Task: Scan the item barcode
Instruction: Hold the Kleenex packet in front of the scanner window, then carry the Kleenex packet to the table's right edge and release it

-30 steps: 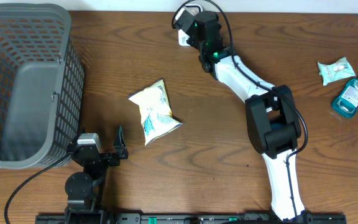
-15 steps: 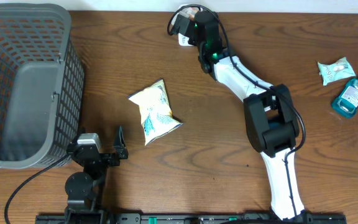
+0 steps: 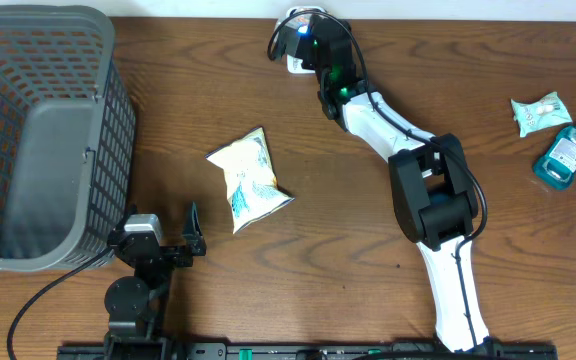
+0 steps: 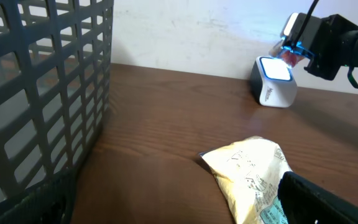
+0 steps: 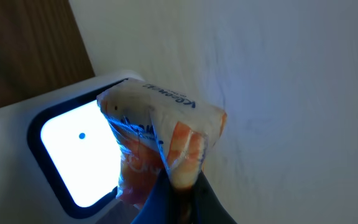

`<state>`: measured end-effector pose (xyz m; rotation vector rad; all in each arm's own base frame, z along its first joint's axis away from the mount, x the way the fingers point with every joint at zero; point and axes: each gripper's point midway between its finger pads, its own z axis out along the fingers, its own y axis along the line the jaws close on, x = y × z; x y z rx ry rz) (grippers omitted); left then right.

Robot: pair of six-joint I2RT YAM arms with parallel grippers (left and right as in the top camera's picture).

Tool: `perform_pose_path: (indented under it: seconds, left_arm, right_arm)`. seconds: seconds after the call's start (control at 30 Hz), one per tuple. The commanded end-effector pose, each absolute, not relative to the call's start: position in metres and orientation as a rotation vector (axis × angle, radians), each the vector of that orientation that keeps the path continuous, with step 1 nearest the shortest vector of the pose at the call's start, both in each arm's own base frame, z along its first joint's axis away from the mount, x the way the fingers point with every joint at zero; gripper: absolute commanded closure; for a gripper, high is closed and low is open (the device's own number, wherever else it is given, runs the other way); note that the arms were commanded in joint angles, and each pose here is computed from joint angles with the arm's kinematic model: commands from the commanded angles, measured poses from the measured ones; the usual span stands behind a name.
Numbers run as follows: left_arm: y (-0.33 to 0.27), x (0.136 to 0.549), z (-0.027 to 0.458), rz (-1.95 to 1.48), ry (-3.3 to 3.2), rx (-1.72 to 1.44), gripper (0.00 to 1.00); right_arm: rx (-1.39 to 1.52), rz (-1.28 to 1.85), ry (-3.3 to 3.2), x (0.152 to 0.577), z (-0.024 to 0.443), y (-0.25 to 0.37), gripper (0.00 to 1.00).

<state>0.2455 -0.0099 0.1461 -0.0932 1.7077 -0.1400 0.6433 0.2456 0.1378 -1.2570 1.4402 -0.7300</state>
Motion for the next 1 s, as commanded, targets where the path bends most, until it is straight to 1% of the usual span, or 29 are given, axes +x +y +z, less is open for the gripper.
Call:
perform_pose_path:
  seconds: [0.0, 0.13, 0.27, 0.37, 0.47, 0.53, 0.63, 0.67, 0.73, 0.97]
  left_arm:
    - [-0.01, 0.245, 0.13, -0.141, 1.754, -0.099, 0.02]
    - [-0.01, 0.245, 0.13, -0.141, 1.754, -0.099, 0.02]
    - [-0.01, 0.245, 0.13, -0.141, 1.754, -0.099, 0.02]
    - [-0.01, 0.245, 0.13, -0.141, 1.754, -0.099, 0.02]
    - [-0.01, 0.245, 0.13, -0.141, 1.754, -0.099, 0.02]
    - [-0.01, 0.245, 0.13, -0.141, 1.754, -0.099, 0.02]
    - [-0.01, 0.245, 0.13, -0.141, 1.754, -0.099, 0.02]
    - [-0.01, 0.245, 0.13, -0.141, 1.754, -0.099, 0.02]
    - [-0.01, 0.245, 0.13, -0.141, 1.754, -0.099, 0.02]
    - [-0.01, 0.245, 0.13, -0.141, 1.754, -0.1, 0.02]
  right_arm:
    - [-1.322, -0.727, 1.385, 0.643, 0.133, 0.258, 0.99]
    - [-1.31, -0.774, 1.403, 0.643, 0.134, 0.254, 0.99]
    - [-1.271, -0.922, 1.453, 0.646, 0.142, 0.232, 0.99]
    - [-1.157, -1.03, 1.551, 0.648, 0.158, 0.196, 0.99]
    - [-1.055, -1.069, 1.651, 0.646, 0.172, 0.162, 0.99]
    - [-0.967, -1.124, 1.73, 0.642, 0.187, 0.127, 0.99]
    - [-0.859, -1.165, 1.852, 0.632, 0.196, 0.084, 0.99]
    - [-0.779, -1.173, 1.977, 0.62, 0.191, 0.046, 0.99]
    - [-0.698, -1.15, 2.11, 0.606, 0.176, 0.014, 0.99]
    - [-0.324, -1.038, 2.491, 0.551, 0.118, -0.076, 0.99]
